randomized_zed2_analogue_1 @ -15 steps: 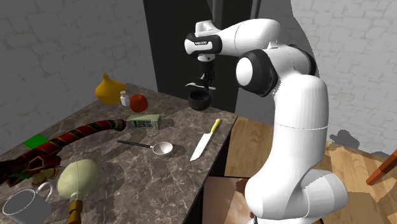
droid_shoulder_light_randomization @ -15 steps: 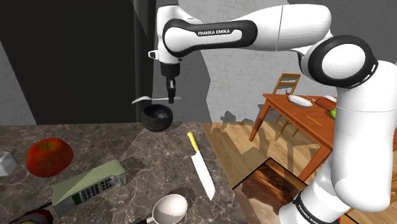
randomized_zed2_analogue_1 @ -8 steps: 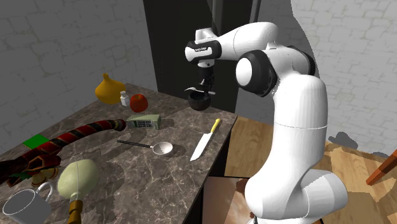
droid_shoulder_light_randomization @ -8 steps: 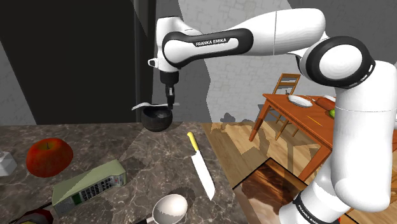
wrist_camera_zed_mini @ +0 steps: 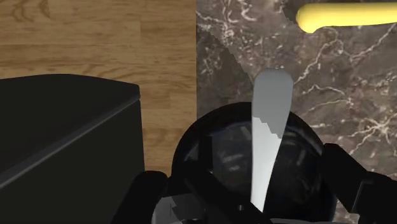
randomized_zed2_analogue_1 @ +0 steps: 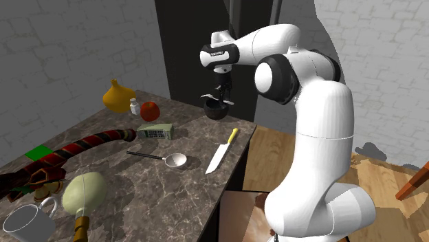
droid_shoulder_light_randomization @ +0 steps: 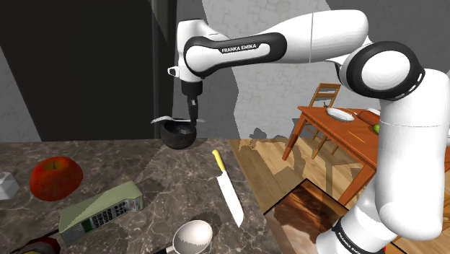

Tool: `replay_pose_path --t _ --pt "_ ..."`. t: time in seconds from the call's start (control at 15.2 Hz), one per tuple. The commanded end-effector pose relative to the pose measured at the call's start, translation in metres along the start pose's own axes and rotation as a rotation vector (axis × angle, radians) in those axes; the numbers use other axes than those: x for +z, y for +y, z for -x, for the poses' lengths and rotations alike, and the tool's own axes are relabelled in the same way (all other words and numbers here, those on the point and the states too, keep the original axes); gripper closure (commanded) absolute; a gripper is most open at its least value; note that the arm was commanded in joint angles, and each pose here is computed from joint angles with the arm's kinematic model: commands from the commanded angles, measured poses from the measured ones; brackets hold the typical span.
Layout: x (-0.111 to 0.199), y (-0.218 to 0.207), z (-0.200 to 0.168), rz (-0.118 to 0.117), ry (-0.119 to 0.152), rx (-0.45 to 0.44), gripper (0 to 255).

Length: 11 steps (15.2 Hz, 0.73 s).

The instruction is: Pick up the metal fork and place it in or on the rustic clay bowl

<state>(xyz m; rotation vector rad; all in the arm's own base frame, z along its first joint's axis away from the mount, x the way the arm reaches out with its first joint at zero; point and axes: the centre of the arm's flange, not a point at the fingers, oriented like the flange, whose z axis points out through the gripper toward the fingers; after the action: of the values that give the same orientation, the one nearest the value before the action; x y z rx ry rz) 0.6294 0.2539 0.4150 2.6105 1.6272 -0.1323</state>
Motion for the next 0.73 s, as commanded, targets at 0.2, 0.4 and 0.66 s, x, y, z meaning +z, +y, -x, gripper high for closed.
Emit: replay_pose_path --t 0.2,0.4,0.66 --pt "0.0 0.0 0.0 0.0 0.0 0.0 0" --pt "-0.039 0.0 0.0 0.0 0.0 0.0 0" --pt "-0.05 0.0 0.0 0.0 0.0 0.0 0"
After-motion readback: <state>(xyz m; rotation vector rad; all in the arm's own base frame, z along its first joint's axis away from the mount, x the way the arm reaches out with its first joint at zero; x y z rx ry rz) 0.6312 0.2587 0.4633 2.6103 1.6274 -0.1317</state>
